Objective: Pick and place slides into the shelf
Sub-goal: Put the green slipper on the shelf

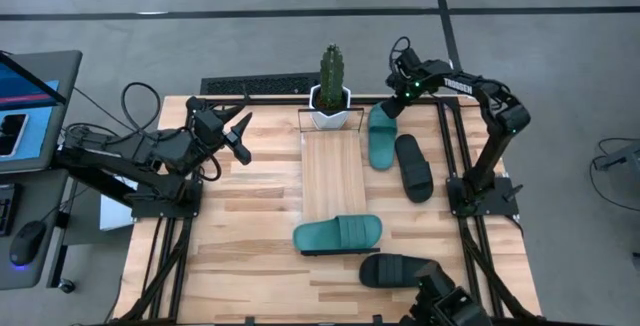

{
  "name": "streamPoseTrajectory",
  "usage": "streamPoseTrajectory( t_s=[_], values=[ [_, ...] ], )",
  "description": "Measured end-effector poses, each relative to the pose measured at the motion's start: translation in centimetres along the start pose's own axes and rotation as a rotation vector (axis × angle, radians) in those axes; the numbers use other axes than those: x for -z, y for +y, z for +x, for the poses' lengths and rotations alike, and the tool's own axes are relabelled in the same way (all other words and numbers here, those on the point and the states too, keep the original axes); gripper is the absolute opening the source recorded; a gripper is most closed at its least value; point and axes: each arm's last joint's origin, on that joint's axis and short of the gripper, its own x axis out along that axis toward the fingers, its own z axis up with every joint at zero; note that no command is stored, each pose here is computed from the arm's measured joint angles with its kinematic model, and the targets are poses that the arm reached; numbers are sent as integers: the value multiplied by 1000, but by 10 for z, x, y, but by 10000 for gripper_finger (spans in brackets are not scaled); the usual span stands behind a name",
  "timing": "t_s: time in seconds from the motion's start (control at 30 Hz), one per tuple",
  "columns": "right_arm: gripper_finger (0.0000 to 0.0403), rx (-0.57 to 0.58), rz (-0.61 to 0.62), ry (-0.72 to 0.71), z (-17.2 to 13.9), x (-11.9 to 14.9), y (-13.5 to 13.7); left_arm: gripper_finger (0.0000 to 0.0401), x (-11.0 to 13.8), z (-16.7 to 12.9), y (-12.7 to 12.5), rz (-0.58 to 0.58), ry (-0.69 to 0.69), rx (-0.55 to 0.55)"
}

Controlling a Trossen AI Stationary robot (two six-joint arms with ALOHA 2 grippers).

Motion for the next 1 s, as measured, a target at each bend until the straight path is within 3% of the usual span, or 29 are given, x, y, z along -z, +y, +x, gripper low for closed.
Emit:
streamPoseTrajectory(
  t_s=[0.17, 0.53, 1.0],
  values=[
    [128, 99, 4, 35, 2, 0, 4, 112, 0, 0, 0, 0, 0, 0],
    [239, 121, 76, 39, 0, 2, -1, 112, 0, 0, 0, 0, 0, 0],
    [240, 131, 302, 14, -2, 3, -11, 112, 0, 0, 0, -2, 0, 0]
  ],
)
